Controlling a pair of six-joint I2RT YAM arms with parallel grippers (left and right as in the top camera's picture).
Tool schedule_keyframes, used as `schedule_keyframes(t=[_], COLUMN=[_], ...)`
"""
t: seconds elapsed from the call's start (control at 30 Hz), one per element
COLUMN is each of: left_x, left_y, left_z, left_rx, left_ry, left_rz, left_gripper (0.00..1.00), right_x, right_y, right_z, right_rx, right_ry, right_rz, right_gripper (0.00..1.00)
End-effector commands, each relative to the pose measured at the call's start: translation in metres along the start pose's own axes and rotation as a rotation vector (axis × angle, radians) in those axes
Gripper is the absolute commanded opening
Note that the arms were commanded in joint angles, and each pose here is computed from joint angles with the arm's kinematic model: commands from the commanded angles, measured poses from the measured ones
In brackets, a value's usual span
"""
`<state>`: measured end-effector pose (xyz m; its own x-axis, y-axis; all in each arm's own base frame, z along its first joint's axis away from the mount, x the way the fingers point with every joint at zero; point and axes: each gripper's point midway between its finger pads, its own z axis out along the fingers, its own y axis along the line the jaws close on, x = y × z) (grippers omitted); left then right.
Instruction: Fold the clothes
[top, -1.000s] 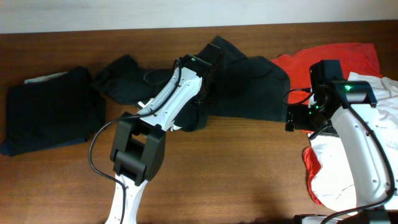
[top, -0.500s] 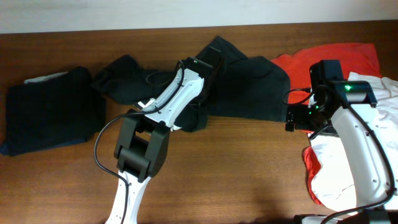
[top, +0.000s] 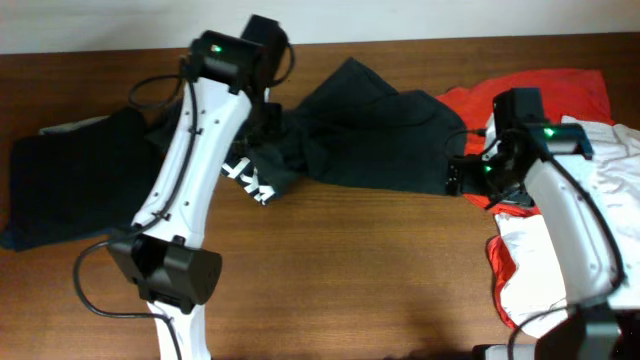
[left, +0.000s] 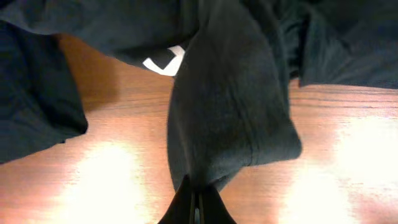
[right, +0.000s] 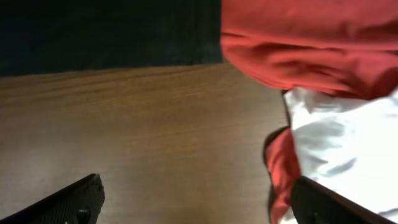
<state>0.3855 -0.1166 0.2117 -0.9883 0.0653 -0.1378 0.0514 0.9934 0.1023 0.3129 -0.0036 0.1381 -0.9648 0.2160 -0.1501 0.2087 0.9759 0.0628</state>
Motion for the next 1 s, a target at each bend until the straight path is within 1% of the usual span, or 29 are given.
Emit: schedule_keyframes(t=[0.0,0.03,0.1,0.23,0.27,0.33,0.4,0.47,0.53,0.63,0.7,0.77,0.87,0.9,0.93,0.97], left_x=[0.0,-0.001,-0.001,-0.002,-0.002,-0.002,-0.002,-0.002,-0.002,-0.002,-0.002,-0.002,-0.002,-0.002,-0.002,-0.002], left_y=[0.007,0.008,0.01,0.012,0.012,0.012,0.012,0.012,0.012,0.012,0.012,0.012,0.012,0.012,0.012,0.012], left_z=[0.002,0.002,0.002,0.002,0.002,0.002,0.002,0.002,0.002,0.002,0.002,0.002,0.002,0.002,0.002,0.002], left_rx=[0.006,0.005,-0.006,-0.02,-0.021,-0.02,-0.02,-0.02,-0.02,-0.02,-0.02,-0.02,-0.02,-0.02,-0.021,-0.021], left_ry=[0.009,0.009,0.006,0.002,0.003,0.003,0.003,0.003,0.003,0.003,0.003,0.003,0.003,0.003,0.003,0.003], left_rz=[0.029,0.028,0.028,0.028,0.028,0.028,0.028,0.028,0.028,0.028,0.028,0.028,0.028,0.028,0.028,0.028], left_gripper=[0.0,0.0,0.0,0.0,0.0,0.0,0.0,0.0,0.0,0.0,0.0,0.0,0.0,0.0,0.0,0.0], right_x=[0.0,-0.002,0.0,0.002,0.0,-0.007,-0.016,-0.019,-0.024,-0.032,-0.038,-0.038,-0.036,-0.034,-0.031,-0.027], right_y=[0.013,0.018,0.018,0.03,0.029,0.023,0.011,0.006,-0.003,-0.005,-0.003,-0.003,-0.003,-0.004,-0.004,-0.005], right_z=[0.037,0.053,0.08,0.12,0.128,0.138,0.143,0.145,0.149,0.152,0.153,0.153,0.153,0.153,0.152,0.15], right_rx=[-0.07,-0.096,-0.081,-0.135,-0.128,-0.089,-0.016,0.01,0.064,0.065,0.056,0.055,0.058,0.061,0.065,0.069], right_ry=[0.106,0.141,0.204,0.289,0.288,0.263,0.215,0.195,0.157,0.115,0.091,0.091,0.098,0.107,0.118,0.132], right_rz=[0.023,0.039,0.132,0.206,0.224,0.251,0.289,0.29,0.331,0.333,0.332,0.33,0.327,0.327,0.324,0.32], right_gripper=[1.0,0.97,0.94,0.87,0.85,0.85,0.84,0.83,0.81,0.78,0.72,0.53,0.36,0.19,0.04,0.04])
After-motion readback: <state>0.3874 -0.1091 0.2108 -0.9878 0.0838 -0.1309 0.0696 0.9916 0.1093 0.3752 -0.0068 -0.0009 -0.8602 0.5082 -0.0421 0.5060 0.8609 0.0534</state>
